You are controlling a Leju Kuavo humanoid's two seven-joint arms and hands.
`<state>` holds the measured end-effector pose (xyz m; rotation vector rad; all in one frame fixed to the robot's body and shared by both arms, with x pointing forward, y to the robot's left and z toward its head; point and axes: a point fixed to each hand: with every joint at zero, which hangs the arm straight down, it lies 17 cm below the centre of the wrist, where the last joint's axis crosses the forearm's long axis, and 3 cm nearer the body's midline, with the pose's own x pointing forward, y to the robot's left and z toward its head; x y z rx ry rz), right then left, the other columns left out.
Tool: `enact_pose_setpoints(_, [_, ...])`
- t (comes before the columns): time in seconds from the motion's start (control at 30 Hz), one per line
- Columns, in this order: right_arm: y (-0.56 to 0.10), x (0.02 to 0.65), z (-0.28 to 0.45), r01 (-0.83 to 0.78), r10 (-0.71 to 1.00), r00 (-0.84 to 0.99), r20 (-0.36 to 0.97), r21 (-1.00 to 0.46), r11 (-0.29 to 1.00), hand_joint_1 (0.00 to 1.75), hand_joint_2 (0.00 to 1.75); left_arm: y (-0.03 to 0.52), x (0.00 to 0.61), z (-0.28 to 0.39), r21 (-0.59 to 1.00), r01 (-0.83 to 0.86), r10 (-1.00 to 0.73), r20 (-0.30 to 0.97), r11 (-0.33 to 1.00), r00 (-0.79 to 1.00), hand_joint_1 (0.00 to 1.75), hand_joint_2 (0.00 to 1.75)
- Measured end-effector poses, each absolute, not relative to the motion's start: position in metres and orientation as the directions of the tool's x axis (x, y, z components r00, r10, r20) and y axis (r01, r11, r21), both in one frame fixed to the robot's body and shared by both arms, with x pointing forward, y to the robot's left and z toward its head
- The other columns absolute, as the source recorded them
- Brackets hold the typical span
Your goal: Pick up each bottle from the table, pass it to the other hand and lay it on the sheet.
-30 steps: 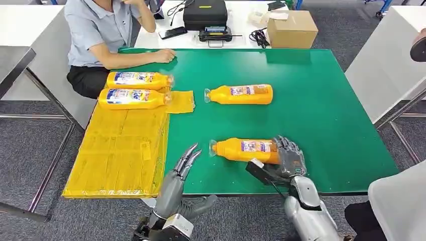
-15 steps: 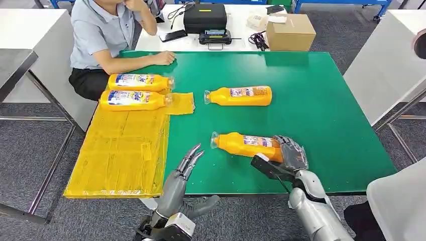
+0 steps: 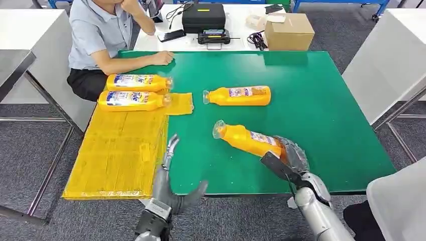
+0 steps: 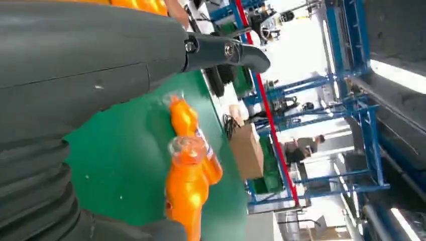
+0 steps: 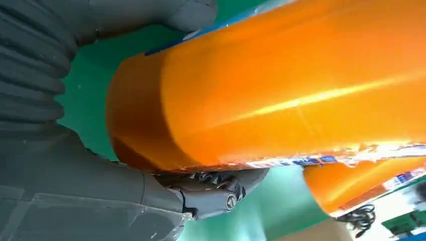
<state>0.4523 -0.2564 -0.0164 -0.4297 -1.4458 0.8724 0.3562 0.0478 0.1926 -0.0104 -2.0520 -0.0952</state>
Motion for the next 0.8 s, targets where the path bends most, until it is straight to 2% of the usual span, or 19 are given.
enact_pose_setpoints(0.4, [-0.254, 0.446, -0.015, -0.245, 0.713, -0.095, 0.695, -0.710, 0.660, 1.75, 1.75, 0.048, 0.359, 0.189, 0.034, 0.040, -0.013, 0.896, 0.999, -0.445, 0.00, 1.75])
enact_pose_setpoints(0.47, [-0.252, 0.445, -0.010, -0.228, 0.691, -0.105, 0.715, -0.694, 0.683, 1.75, 1.75, 0.055, 0.364, 0.182, -0.041, 0.030, 0.050, 0.920, 0.999, -0.389, 0.00, 1.75])
enact_pose_setpoints(0.57, [-0.244, 0.442, 0.004, -0.195, 0.641, -0.124, 0.757, -0.652, 0.733, 1.75, 1.75, 0.063, 0.375, 0.147, -0.209, 0.012, 0.207, 0.958, 0.978, -0.199, 0.00, 1.75])
enact_pose_setpoints(0.8, [-0.192, 0.433, 0.055, -0.201, 0.439, -0.224, 0.870, -0.481, 0.853, 1.75, 1.75, 0.065, 0.379, 0.090, -0.389, -0.030, 0.390, 0.920, 0.921, 0.032, 0.00, 1.75])
